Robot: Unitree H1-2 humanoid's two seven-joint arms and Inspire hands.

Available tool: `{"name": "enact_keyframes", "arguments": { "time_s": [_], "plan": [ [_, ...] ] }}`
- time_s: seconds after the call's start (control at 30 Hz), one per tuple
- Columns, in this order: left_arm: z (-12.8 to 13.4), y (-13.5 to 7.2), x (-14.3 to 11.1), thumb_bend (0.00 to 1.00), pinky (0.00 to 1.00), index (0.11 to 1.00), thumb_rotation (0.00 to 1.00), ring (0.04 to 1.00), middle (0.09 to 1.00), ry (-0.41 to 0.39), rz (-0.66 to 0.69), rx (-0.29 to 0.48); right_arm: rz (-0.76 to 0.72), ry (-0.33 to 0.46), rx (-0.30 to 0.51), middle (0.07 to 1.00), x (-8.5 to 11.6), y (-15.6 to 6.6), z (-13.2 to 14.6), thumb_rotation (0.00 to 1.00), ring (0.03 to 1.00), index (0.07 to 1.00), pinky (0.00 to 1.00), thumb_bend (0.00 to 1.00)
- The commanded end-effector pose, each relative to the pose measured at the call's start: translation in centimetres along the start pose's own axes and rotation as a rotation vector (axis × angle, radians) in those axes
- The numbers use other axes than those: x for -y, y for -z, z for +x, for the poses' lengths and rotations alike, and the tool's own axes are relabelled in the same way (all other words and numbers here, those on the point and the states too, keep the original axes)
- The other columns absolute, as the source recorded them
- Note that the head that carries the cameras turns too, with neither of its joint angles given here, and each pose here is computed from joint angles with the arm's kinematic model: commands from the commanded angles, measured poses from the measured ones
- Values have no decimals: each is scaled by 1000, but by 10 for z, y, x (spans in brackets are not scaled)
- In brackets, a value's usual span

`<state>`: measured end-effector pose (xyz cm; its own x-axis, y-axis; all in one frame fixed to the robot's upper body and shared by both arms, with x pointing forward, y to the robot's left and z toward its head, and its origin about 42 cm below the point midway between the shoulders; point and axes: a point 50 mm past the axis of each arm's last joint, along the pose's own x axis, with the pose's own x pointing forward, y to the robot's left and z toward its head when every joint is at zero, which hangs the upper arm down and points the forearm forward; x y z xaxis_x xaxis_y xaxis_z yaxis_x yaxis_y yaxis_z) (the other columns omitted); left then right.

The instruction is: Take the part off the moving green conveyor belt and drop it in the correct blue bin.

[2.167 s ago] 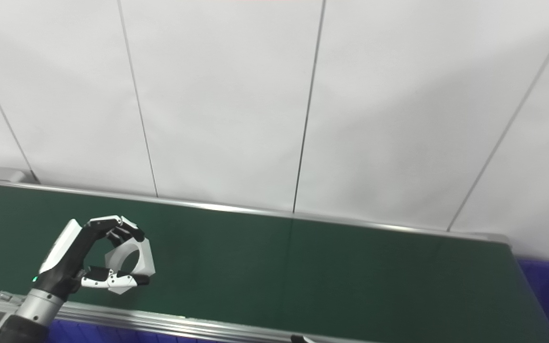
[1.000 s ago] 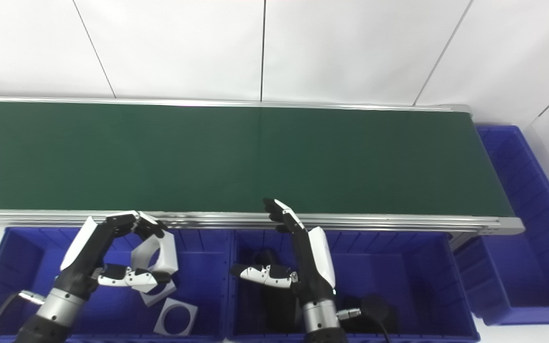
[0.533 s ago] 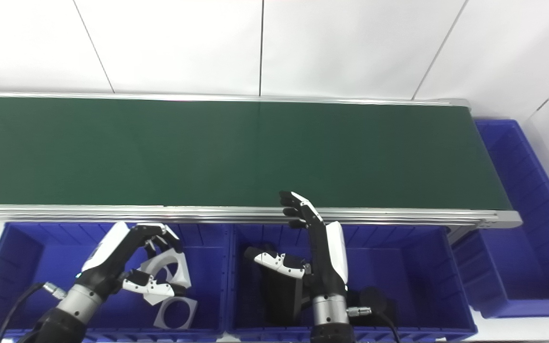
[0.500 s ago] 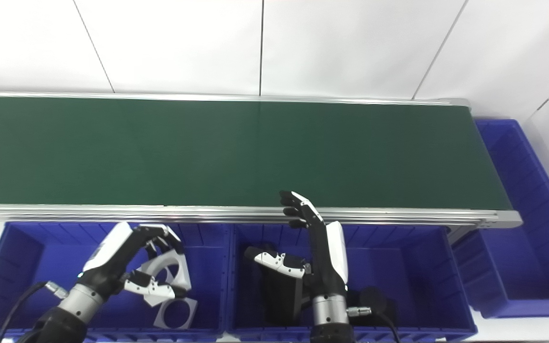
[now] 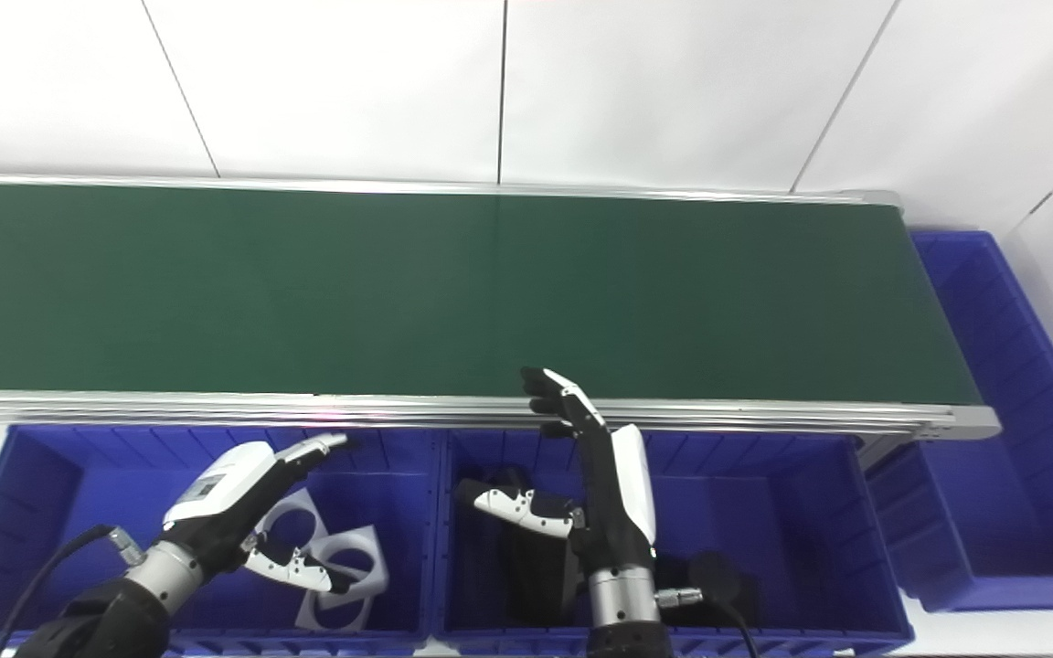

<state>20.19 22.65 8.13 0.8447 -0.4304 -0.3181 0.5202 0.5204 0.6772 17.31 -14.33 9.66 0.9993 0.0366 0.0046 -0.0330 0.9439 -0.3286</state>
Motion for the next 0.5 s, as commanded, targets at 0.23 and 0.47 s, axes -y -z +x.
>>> {"name": "enact_keyframes", "arguments": {
  "time_s": [0.23, 0.47],
  "plan": [
    [-4, 0, -12, 901, 829, 927, 327, 909, 941, -130, -234, 147, -19, -44, 12, 790, 5, -12, 2, 27, 755, 804, 686, 682],
    [-1, 4, -9, 901, 865, 896, 248, 909, 917, -191, -466, 256, -38, -126, -29, 830, 6, -11, 3, 0, 781, 826, 699, 679]
  ]
}}
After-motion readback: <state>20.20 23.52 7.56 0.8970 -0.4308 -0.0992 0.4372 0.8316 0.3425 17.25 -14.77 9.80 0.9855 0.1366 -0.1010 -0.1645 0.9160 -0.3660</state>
